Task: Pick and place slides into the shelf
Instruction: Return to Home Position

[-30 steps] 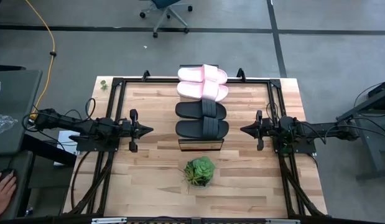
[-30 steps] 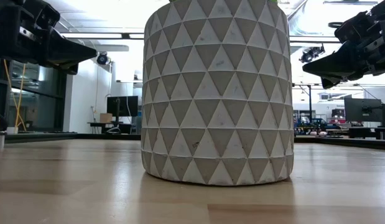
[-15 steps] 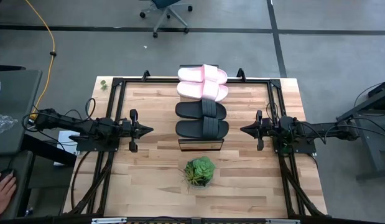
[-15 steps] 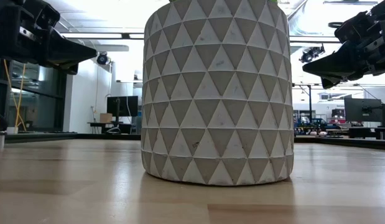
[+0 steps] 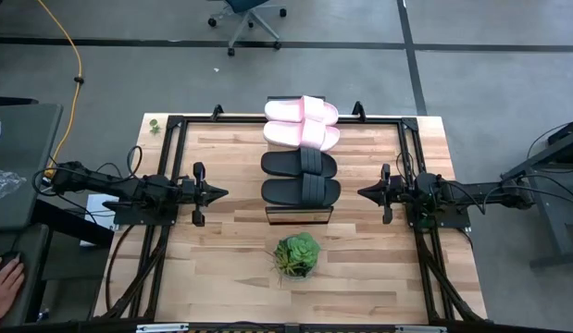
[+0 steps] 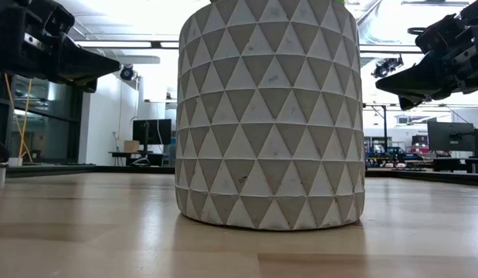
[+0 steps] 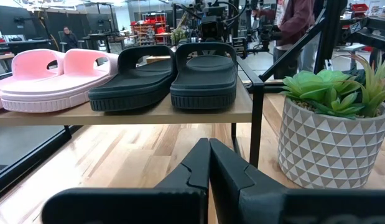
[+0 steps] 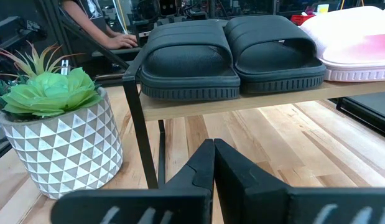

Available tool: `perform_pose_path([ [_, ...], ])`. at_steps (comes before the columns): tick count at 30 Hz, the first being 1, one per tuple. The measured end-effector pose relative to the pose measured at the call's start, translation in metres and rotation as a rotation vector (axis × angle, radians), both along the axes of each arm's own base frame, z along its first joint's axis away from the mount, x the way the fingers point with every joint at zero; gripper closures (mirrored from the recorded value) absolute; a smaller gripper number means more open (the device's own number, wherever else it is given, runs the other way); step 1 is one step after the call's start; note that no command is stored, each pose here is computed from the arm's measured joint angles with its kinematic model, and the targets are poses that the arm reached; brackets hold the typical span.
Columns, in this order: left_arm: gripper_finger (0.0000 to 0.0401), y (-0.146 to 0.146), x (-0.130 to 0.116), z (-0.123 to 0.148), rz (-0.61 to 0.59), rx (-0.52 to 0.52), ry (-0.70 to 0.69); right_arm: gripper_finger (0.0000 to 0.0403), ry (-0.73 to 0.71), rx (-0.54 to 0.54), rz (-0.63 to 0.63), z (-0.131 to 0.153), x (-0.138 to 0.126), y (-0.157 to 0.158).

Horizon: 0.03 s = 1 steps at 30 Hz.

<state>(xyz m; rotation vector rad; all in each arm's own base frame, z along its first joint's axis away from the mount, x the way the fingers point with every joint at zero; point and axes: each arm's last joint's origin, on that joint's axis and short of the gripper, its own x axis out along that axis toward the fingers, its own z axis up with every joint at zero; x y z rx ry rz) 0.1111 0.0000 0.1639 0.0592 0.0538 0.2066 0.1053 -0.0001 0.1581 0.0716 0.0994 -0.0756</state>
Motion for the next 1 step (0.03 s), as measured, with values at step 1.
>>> perform_pose_path([
  [1, 0.0400, 0.0000, 0.0000, 0.0001, 0.000, 0.000, -0.001, 0.0402, 0.000, 0.000, 0.000, 0.0000, 0.0000, 0.0000],
])
